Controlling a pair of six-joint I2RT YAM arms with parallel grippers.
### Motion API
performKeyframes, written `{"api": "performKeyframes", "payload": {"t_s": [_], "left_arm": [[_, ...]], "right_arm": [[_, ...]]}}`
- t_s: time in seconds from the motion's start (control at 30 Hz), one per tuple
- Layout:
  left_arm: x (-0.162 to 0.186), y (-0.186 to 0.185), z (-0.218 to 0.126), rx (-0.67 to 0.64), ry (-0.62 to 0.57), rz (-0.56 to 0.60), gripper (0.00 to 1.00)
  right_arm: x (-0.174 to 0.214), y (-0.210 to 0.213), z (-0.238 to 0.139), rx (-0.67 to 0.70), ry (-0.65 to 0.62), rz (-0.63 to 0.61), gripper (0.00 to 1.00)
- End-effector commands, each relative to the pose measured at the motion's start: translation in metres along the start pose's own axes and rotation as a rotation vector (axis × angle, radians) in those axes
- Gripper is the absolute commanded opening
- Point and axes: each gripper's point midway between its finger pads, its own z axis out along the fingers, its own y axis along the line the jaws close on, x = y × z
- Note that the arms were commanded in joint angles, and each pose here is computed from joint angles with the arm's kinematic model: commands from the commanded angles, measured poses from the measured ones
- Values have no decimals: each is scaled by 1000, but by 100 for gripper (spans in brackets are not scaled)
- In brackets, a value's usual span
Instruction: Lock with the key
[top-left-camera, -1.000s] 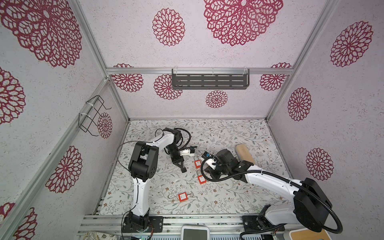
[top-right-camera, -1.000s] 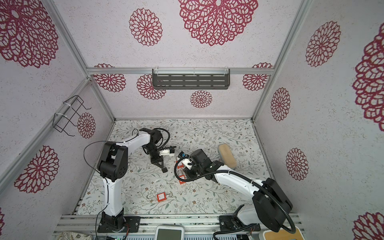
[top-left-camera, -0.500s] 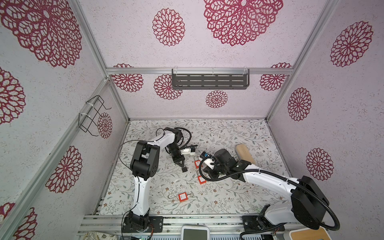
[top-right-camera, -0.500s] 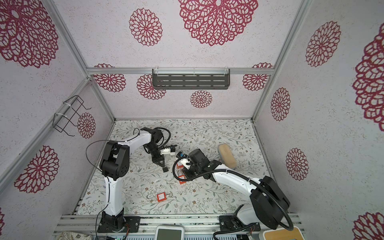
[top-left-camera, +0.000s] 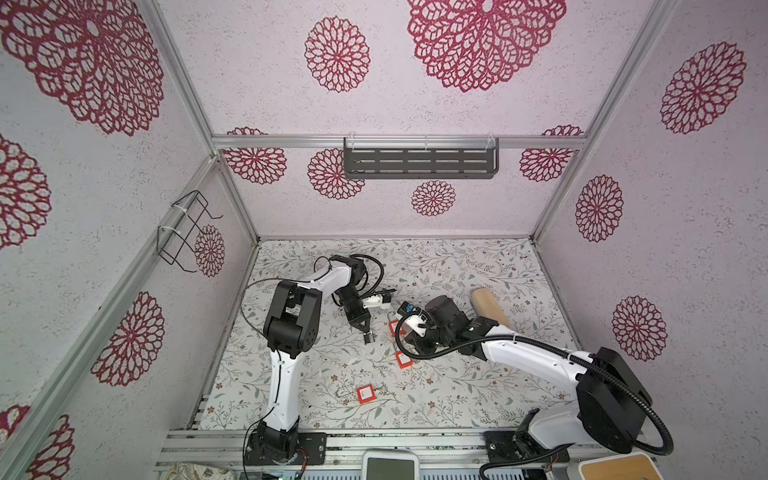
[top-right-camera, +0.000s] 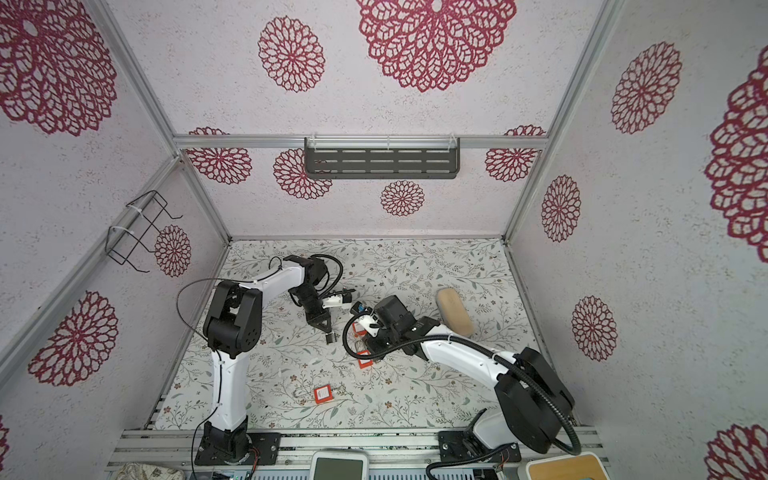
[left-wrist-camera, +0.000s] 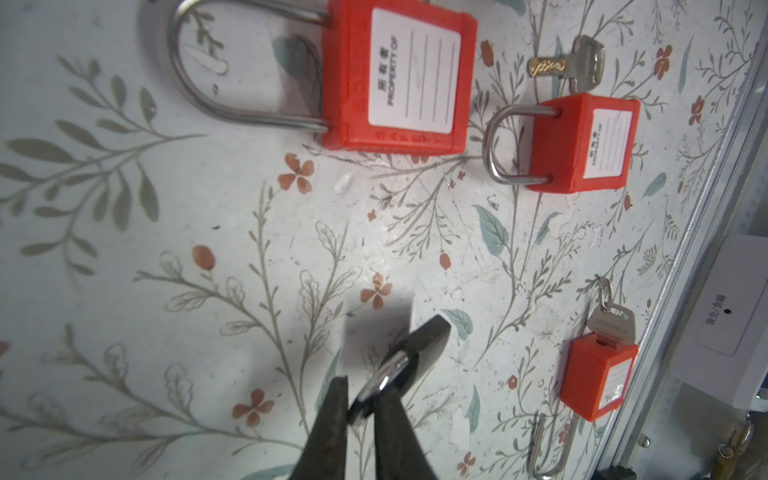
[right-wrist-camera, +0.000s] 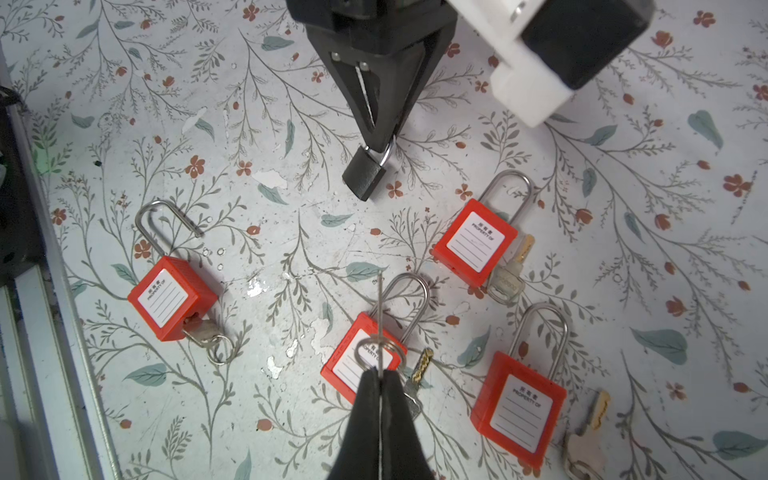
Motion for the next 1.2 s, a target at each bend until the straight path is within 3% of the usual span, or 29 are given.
{"api": "performKeyframes", "payload": {"t_s": [0.0,0.03,0.2,0.6,0.97,1.07,1.17], "left_arm": [[-6,9,0,-28,-14,18,92],[-6,9,-1,-30,-17,14,97],[-11,7,-8,-40,-38,14,97],[-23,-7,-67,-188,-163,-17,97],[-15,-18,-152,-544,-502,-223,97],[-4,-24,-169,-645,-604,-287,97],[7,-29,-197,-755,-760,-427,97]], "right_arm": [[-9,1,-3,4,-5,16,0],[-9,1,-2,5,-3,17,0],[-8,0,-2,9,6,29,0],[-10,-1,-1,21,23,48,0],[-27,-5,4,51,70,114,0],[-30,-5,12,59,142,145,0],[-27,-8,23,85,231,167,0]]}}
